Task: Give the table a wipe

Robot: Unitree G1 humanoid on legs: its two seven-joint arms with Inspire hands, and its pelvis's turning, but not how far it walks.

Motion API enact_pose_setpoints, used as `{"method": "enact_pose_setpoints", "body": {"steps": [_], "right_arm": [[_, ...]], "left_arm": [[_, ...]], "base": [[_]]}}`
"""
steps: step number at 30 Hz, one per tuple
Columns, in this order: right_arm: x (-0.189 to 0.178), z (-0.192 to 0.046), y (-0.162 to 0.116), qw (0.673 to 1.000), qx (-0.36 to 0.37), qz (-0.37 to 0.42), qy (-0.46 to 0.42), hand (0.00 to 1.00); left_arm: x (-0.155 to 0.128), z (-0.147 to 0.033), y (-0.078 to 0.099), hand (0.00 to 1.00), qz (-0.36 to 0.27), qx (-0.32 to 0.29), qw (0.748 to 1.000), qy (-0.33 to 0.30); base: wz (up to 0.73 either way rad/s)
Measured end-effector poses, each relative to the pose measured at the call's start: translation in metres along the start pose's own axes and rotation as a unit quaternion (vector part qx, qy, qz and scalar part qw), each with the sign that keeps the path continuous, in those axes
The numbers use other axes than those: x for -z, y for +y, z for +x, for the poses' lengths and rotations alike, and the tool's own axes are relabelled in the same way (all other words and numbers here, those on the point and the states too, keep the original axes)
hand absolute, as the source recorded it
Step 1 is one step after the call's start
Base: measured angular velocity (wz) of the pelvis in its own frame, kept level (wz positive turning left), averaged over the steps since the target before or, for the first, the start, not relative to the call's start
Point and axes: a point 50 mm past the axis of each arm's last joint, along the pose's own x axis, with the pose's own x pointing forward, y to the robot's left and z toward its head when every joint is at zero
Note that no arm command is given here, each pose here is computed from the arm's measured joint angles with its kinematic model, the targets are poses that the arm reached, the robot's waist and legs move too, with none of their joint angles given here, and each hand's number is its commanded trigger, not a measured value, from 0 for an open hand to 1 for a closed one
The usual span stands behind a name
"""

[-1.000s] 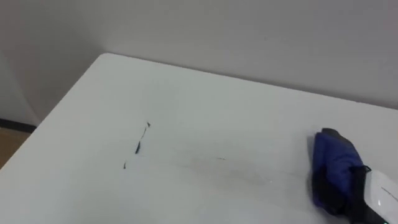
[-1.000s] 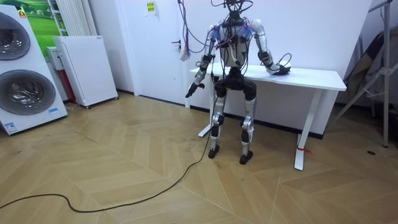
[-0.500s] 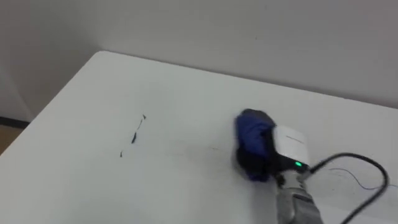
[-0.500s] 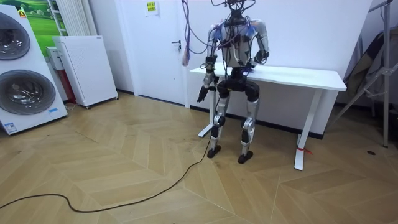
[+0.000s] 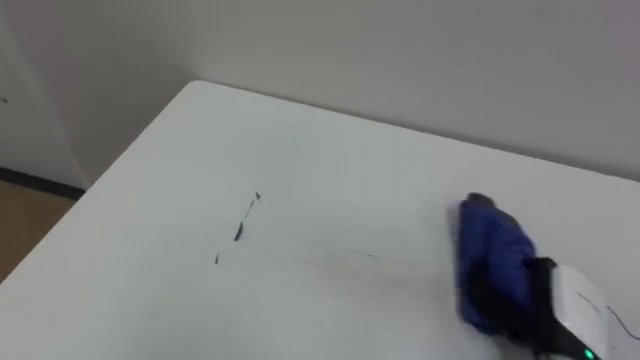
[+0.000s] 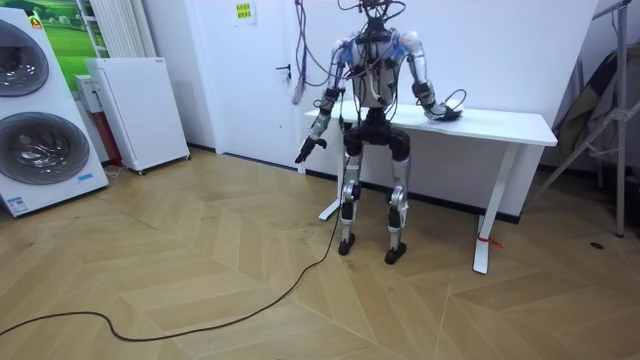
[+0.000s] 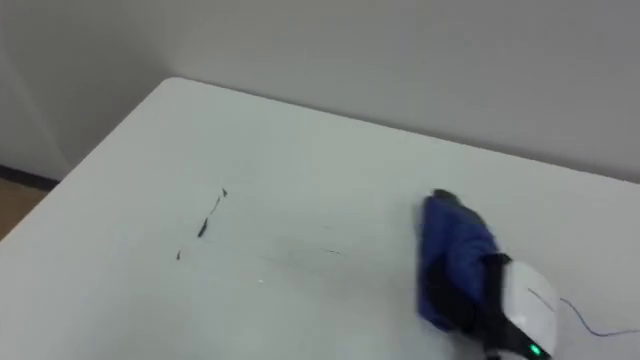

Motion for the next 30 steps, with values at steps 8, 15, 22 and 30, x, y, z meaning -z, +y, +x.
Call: {"method": "enact_pose_setpoints", "body": {"steps": [8,15,22,30], "right_arm": [[-0.042,0.03,0.018,0.999,-0.026,-0.039,0.006,1.0],[-0.272,-0.016,0.051,0.905,-0.139,-0.018,-0.402,1.0],[-0.257,-0.011,0.051,0.905,-0.155,0.014,-0.396,1.0],[-0.184,0.003,0.04,0.934,-0.121,0.007,-0.336,1.0]], "left_arm": [[-0.04,-0.001,-0.003,0.0,-0.009,0.001,0.998,-0.065],[-0.09,0.0,0.004,0.0,0.0,0.017,0.991,-0.134],[-0.093,0.001,0.011,0.0,0.008,0.021,0.989,-0.148],[-0.072,-0.007,-0.027,0.0,0.007,0.071,0.989,-0.128]], "base": [[-0.63],[-0.79],[0.88],[0.51]]}}
